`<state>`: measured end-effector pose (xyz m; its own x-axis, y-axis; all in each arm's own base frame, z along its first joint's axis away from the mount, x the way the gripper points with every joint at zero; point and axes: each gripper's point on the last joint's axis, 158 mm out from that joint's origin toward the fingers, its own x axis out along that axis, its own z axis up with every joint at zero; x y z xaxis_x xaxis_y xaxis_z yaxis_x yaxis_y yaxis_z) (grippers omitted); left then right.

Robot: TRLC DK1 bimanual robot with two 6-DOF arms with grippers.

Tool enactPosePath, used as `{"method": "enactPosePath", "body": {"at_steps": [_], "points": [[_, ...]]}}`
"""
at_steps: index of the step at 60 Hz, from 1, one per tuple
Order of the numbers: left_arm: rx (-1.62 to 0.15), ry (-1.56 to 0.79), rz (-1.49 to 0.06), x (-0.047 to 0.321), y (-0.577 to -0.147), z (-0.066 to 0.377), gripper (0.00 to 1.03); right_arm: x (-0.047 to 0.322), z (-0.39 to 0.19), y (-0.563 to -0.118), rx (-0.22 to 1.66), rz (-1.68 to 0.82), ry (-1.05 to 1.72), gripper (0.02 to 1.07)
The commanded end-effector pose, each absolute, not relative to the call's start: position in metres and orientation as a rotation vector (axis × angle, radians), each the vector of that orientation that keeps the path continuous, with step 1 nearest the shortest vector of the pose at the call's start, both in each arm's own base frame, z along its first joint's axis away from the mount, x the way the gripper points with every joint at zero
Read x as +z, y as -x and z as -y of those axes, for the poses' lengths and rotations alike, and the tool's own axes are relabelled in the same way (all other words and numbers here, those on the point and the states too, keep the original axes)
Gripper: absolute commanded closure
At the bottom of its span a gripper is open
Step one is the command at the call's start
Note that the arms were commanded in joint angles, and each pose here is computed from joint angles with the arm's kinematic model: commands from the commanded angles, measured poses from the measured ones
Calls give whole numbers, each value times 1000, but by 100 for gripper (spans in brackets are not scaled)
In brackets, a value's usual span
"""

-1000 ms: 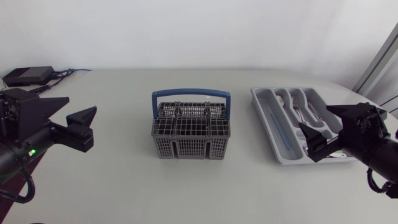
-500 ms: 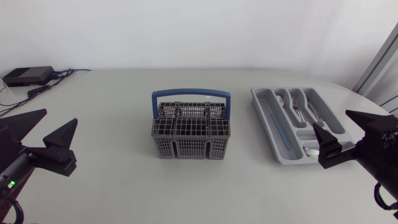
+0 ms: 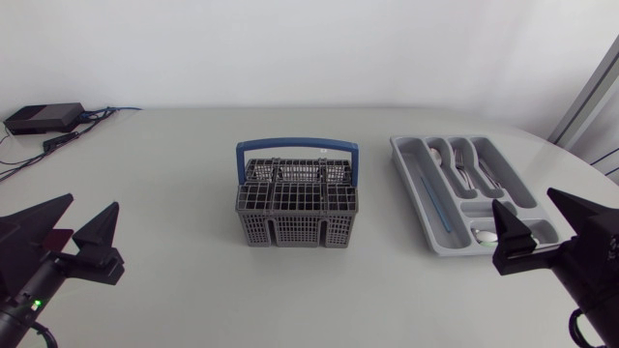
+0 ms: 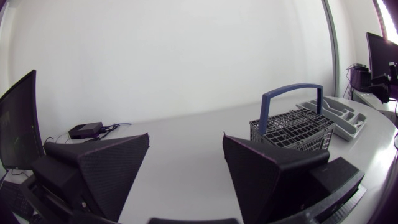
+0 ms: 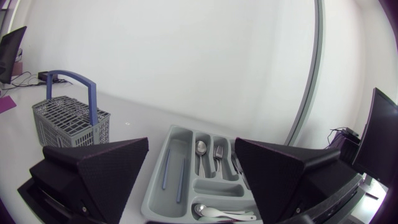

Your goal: Unload the cutlery basket into the drawer organizer.

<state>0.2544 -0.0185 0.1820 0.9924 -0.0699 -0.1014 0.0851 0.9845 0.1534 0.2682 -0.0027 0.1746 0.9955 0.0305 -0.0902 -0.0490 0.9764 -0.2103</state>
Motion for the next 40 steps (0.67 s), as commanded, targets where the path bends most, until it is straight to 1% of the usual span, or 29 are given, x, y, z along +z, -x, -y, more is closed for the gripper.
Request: {"method": "enactPosePath", "body": {"at_steps": [1,23,40], "points": [[-68,-108,-92,172,-255,16,4,160,2,-265,32,-104,146,7],[-17,-1,-61,150,-254,3,4,149,2,-254,-10,-57,2,7],[-17,1,-61,150,-254,3,4,149,2,-254,-10,-57,0,7]]}}
